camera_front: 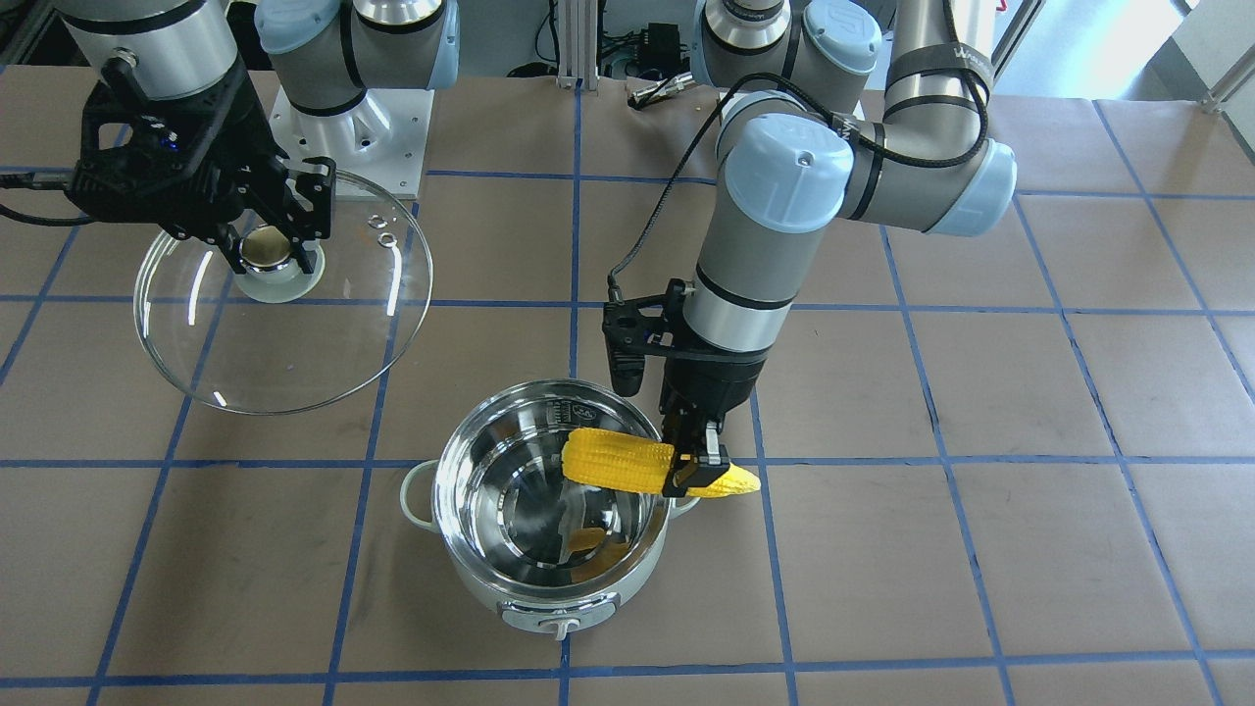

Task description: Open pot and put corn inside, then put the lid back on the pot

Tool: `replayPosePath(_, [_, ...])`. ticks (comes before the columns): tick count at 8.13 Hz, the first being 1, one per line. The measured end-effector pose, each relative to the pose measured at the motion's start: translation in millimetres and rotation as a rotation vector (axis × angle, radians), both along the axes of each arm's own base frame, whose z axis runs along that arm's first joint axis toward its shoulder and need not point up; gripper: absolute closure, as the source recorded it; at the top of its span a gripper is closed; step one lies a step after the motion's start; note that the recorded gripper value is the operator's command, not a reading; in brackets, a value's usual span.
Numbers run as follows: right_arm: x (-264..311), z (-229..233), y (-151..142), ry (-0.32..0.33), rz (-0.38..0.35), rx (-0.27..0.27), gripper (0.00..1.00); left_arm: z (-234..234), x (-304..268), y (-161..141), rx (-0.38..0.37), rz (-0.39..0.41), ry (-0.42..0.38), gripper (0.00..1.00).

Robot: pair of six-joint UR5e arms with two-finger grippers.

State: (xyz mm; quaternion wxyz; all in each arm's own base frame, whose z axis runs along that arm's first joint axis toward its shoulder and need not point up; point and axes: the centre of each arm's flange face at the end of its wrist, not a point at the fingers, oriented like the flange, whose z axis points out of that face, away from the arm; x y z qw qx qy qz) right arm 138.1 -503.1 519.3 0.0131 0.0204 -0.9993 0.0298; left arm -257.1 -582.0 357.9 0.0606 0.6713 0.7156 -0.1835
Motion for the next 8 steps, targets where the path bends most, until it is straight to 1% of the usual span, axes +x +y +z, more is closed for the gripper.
replayPosePath(1, [-8.3, 2.0, 5.1, -0.004, 0.000, 0.012, 0.67, -2.2, -15.7, 5.1, -0.003, -0.008, 0.008, 1.00])
replayPosePath(3, [-13.0, 1.2, 10.7, -0.009, 0.010, 0.021, 0.67, -13.2, -31.3, 6.2, 0.012, -0.007, 0.023, 1.00])
replayPosePath(5, [-13.3, 0.6, 12.3, -0.010, 0.018, 0.024, 0.68, -22.9, -48.5, 1.2, 0.037, 0.002, 0.068, 1.00])
replayPosePath(6, [-13.4, 0.9, 12.6, -0.010, 0.019, 0.023, 0.68, -26.9, -57.6, -0.8, 0.045, 0.005, 0.079, 1.00])
replayPosePath(8, [-13.4, 1.4, 13.2, -0.010, 0.020, 0.023, 0.68, -49.1, -68.1, -5.4, 0.082, 0.022, 0.083, 1.00])
